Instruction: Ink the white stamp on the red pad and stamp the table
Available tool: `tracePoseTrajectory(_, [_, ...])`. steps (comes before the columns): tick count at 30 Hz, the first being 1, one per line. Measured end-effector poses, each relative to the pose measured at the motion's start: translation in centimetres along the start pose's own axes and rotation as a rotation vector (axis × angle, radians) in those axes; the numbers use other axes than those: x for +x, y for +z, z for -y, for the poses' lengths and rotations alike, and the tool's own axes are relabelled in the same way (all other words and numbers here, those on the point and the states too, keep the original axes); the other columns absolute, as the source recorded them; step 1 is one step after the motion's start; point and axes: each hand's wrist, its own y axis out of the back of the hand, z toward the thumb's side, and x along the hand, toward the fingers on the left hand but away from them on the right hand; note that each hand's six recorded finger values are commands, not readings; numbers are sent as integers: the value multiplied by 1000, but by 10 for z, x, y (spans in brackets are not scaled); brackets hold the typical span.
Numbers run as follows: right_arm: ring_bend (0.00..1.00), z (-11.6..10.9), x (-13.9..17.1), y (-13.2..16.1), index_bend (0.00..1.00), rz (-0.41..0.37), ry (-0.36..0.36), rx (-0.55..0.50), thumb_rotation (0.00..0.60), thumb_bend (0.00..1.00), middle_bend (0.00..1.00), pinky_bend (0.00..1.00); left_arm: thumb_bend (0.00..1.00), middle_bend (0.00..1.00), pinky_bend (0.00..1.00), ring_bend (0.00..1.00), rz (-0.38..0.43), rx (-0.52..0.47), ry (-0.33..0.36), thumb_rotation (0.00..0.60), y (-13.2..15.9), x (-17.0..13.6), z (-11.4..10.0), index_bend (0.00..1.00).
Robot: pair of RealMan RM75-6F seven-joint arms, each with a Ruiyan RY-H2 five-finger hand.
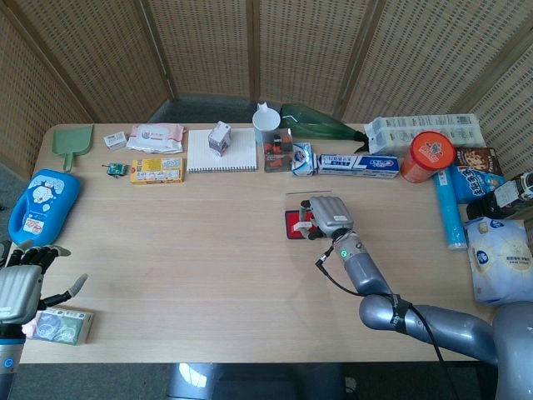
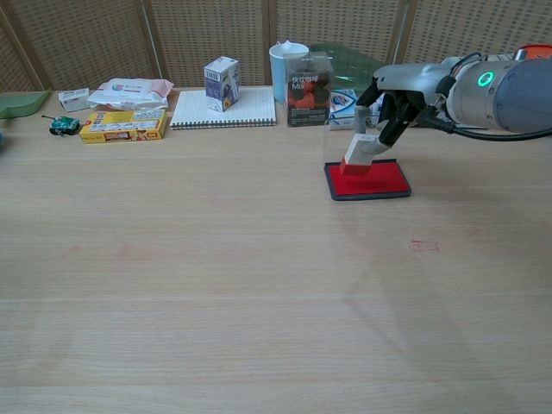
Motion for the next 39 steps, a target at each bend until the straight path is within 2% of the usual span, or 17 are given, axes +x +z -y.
tracePoseTrajectory(17, [1000, 16, -21, -1, 728, 23, 10, 145, 600, 425, 1000, 1000, 209, 333, 121, 282, -21, -1, -18, 182, -7, 1, 8, 330])
tracePoseTrajectory(39, [1000, 24, -33, -1, 735, 48, 30, 158, 600, 425, 1000, 1000, 210, 333, 121, 282, -33, -3, -23, 181, -12, -1, 11, 330])
